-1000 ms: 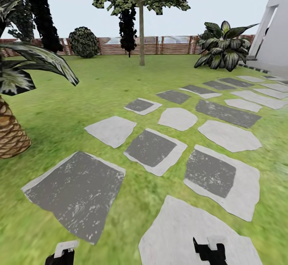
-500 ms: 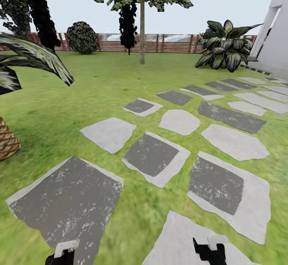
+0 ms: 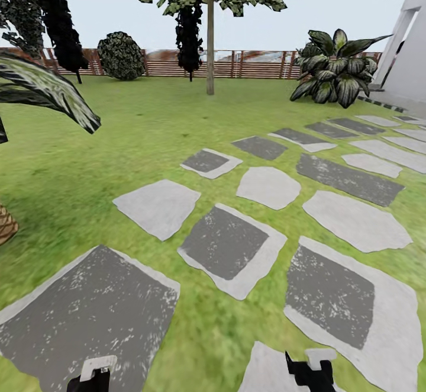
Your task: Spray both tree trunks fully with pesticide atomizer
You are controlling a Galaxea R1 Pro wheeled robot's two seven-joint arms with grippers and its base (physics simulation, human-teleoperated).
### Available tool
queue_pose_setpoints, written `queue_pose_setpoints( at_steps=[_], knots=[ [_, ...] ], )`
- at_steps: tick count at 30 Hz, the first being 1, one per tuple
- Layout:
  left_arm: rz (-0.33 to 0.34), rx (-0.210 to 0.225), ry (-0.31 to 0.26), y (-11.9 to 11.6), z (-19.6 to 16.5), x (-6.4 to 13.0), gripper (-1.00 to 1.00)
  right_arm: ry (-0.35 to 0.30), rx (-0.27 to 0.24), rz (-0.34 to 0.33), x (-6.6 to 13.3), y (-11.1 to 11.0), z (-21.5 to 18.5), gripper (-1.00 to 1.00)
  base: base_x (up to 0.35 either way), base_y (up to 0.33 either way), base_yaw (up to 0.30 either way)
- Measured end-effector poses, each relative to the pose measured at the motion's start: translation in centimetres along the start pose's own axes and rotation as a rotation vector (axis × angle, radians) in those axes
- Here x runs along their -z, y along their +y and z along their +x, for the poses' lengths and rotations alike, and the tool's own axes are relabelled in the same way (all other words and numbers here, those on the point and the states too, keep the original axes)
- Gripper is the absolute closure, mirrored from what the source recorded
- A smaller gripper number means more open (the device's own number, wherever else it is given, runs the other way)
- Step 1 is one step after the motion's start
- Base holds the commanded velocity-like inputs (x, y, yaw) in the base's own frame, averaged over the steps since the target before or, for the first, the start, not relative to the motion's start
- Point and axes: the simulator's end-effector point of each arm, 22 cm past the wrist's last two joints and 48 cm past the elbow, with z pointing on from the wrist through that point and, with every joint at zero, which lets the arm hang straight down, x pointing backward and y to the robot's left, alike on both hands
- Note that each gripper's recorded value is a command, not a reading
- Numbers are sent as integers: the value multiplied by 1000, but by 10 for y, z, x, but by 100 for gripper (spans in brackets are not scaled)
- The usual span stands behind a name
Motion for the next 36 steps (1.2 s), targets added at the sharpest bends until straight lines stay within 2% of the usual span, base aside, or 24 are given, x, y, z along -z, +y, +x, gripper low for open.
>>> queue_pose_setpoints(
  at_steps=[36],
  knots=[
    [-1, -2, 1, 1, 0, 0, 100, 0, 0, 0, 0, 0, 0, -100, 339, 0, 0]
  ],
)
